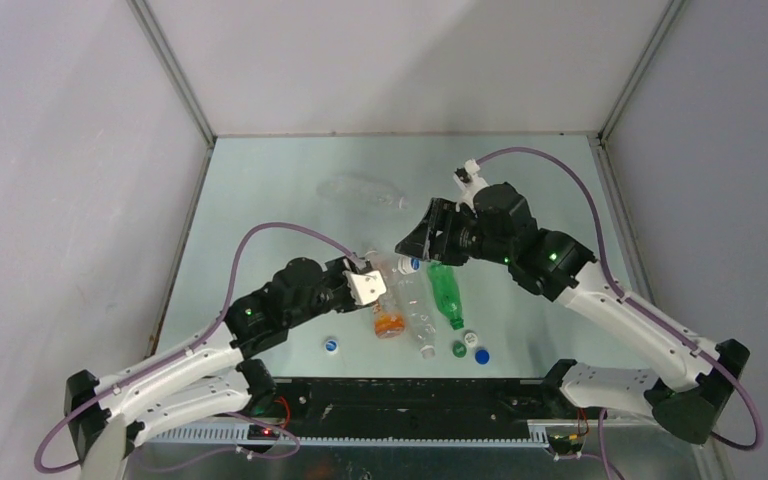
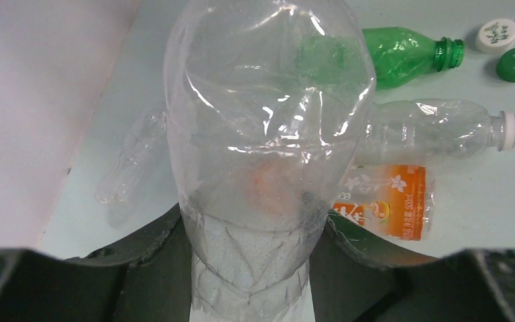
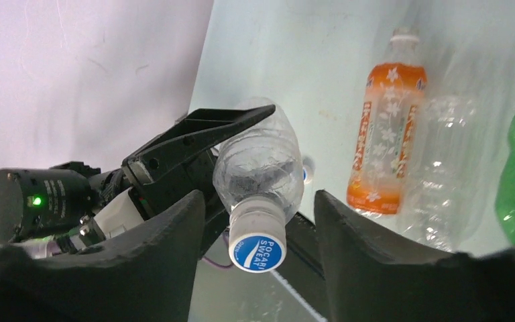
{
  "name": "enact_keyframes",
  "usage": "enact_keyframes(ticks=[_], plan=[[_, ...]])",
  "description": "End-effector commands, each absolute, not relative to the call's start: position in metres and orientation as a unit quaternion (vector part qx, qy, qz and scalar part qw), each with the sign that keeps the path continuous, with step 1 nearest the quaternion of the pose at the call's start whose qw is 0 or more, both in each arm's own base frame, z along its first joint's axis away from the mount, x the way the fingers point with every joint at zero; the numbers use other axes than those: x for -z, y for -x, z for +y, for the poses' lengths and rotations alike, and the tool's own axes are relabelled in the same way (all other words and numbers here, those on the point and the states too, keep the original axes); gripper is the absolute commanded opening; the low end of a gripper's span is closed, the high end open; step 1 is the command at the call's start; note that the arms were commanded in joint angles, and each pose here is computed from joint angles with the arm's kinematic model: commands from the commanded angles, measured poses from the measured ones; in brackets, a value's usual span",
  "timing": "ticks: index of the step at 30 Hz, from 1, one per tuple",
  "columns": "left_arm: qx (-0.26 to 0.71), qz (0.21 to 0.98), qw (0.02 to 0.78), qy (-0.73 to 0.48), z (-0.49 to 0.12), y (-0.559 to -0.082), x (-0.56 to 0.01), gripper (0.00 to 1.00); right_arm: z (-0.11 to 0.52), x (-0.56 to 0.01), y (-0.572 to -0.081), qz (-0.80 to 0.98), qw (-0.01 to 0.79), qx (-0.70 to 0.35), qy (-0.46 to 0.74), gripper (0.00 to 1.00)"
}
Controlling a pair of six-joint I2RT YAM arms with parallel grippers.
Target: Screw on the bottle caps
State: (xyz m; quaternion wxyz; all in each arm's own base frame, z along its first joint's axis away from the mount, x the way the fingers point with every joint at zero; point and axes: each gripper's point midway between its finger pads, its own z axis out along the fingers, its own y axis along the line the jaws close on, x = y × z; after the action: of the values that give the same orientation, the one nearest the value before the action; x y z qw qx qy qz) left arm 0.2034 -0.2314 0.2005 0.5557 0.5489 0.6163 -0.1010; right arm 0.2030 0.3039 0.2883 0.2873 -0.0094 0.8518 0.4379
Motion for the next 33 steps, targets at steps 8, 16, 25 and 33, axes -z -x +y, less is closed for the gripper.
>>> enact_keyframes(ticks=[8,16,25,33], plan=[[0.147,0.626,0.545,-0.538,-0.239,-0.192,-0.197,0.00,0.276,-0.360,-0.201,0.742,0.469,-0.433,0.203,0.99],[0.233,0.618,0.489,-0.569,-0.250,-0.176,-0.204,0.00,0.247,-0.359,-0.176,0.655,0.531,-0.350,0.408,0.99],[0.283,0.597,0.435,-0.612,-0.257,-0.162,-0.216,0.00,0.250,-0.348,-0.132,0.549,0.510,-0.348,0.563,0.99],[0.299,0.584,0.403,-0.638,-0.263,-0.155,-0.221,0.00,0.259,-0.336,-0.135,0.512,0.513,-0.304,0.618,0.80]])
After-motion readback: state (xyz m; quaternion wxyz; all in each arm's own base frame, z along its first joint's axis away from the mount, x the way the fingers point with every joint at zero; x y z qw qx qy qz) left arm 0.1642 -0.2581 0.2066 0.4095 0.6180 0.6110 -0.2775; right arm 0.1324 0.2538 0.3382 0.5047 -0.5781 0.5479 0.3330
